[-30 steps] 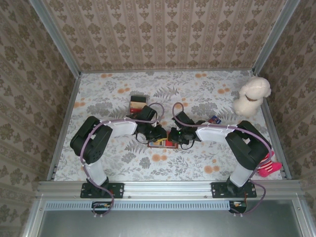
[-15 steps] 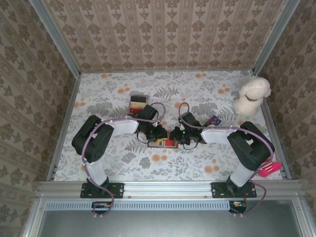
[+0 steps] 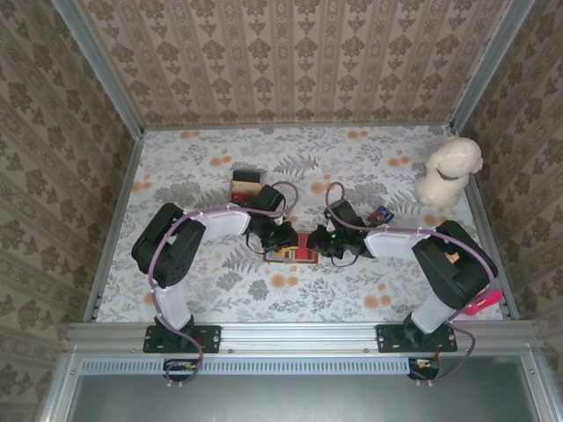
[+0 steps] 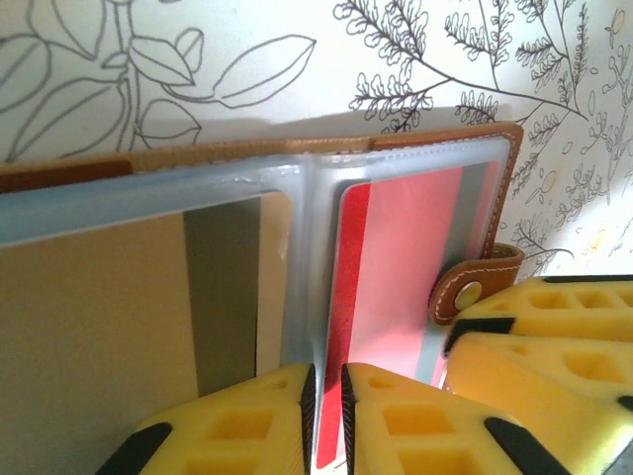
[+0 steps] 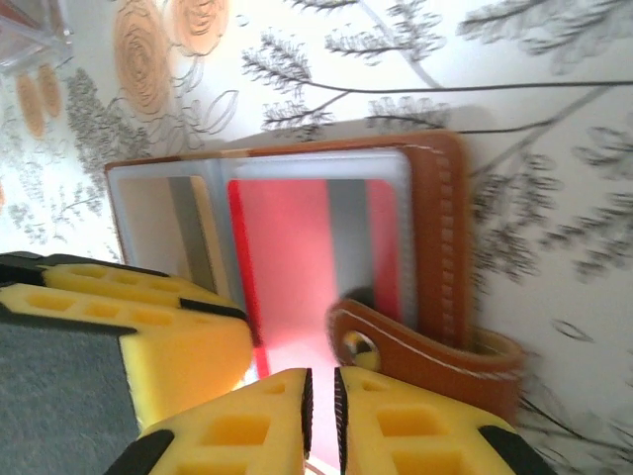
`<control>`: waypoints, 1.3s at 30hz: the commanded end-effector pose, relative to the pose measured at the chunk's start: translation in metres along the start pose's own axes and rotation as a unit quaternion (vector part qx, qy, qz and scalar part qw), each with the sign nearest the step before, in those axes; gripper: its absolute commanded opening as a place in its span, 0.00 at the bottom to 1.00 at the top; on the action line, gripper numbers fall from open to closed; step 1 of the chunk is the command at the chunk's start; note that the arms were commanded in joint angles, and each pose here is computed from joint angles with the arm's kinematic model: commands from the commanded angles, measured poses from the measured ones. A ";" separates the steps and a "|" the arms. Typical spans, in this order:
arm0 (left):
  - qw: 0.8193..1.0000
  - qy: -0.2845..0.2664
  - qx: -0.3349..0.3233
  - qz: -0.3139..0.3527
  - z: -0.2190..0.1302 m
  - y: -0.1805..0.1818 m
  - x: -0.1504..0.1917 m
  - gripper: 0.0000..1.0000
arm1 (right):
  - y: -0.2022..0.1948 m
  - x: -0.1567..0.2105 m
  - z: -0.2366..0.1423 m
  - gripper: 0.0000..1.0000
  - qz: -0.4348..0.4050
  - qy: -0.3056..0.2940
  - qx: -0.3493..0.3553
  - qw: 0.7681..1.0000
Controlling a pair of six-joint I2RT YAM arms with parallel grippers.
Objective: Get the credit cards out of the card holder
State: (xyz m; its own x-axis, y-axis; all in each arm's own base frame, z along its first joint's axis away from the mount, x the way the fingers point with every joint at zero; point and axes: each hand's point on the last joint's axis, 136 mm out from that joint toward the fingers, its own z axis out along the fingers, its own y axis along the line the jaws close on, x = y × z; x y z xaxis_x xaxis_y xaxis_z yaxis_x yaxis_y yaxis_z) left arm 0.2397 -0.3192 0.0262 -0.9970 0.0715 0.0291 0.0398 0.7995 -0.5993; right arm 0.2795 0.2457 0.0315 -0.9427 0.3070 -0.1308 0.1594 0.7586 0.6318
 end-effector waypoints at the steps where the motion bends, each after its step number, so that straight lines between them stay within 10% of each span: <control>1: 0.997 0.029 -0.070 -0.028 0.014 0.041 0.017 0.18 | -0.019 -0.003 -0.010 0.17 -0.011 -0.006 0.066 0.998; 39: 0.997 0.036 -0.054 -0.035 0.019 0.044 0.019 0.18 | -0.018 0.019 -0.006 0.22 -0.076 0.013 0.113 0.991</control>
State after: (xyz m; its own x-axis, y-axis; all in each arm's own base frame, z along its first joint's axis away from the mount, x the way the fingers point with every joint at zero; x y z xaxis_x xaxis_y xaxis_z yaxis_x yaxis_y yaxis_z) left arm 0.2398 -0.3223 0.0257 -0.9965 0.0781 0.0282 0.0441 0.7858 -0.6169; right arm 0.2612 0.2375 0.0256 -0.9644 0.1873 -0.1866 0.0845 0.8872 0.4536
